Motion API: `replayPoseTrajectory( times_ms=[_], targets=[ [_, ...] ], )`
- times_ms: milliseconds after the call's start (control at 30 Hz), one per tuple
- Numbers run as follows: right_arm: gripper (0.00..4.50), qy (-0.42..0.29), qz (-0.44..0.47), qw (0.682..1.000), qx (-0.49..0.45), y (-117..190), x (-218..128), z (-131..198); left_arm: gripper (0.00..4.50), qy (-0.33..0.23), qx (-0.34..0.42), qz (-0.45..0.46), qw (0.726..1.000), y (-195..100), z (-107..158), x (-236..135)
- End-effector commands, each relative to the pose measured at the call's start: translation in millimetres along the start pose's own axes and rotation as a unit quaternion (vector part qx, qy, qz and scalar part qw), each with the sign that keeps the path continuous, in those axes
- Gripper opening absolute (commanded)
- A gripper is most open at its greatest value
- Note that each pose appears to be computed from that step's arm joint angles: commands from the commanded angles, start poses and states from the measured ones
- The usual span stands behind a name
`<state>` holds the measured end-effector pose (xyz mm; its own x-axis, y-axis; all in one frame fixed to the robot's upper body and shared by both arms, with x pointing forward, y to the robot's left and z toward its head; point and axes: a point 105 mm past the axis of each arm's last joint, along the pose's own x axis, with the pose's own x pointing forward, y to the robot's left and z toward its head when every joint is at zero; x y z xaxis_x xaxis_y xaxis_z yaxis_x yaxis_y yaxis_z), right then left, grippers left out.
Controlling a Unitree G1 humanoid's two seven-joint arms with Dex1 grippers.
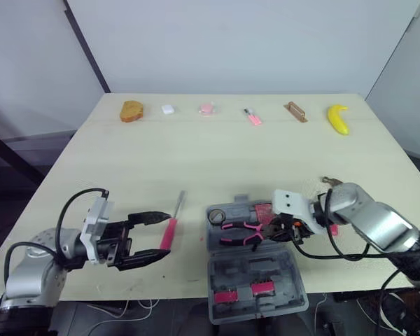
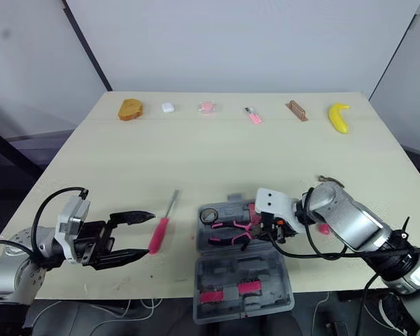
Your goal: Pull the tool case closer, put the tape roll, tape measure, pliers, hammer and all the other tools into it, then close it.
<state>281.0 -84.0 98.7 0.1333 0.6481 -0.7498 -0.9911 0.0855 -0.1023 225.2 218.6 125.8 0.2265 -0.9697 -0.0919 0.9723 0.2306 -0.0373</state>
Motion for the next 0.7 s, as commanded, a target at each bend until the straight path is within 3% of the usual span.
replayPoseTrajectory(
  times_ms=[33,467,600,700],
  targets=[
    [0.96,-0.010,0.008,0.999,-0.033,-3,6,13,4.50,-0.011,0.026,-0.012,1.000,-5,9,4],
    [0.96,0.005,0.045,0.999,-0.028,-4,32,15,4.50,-0.010,0.029,0.008,0.999,-8,4,11],
    [2.44,0.008,0.016,0.999,-0.040,-14,33,9,4.50,-0.012,0.029,0.011,0.999,-11,2,12],
    [3.87,-0.029,0.006,0.999,-0.041,-16,28,14,4.50,-0.012,0.027,0.012,0.999,-13,1,12]
  ],
)
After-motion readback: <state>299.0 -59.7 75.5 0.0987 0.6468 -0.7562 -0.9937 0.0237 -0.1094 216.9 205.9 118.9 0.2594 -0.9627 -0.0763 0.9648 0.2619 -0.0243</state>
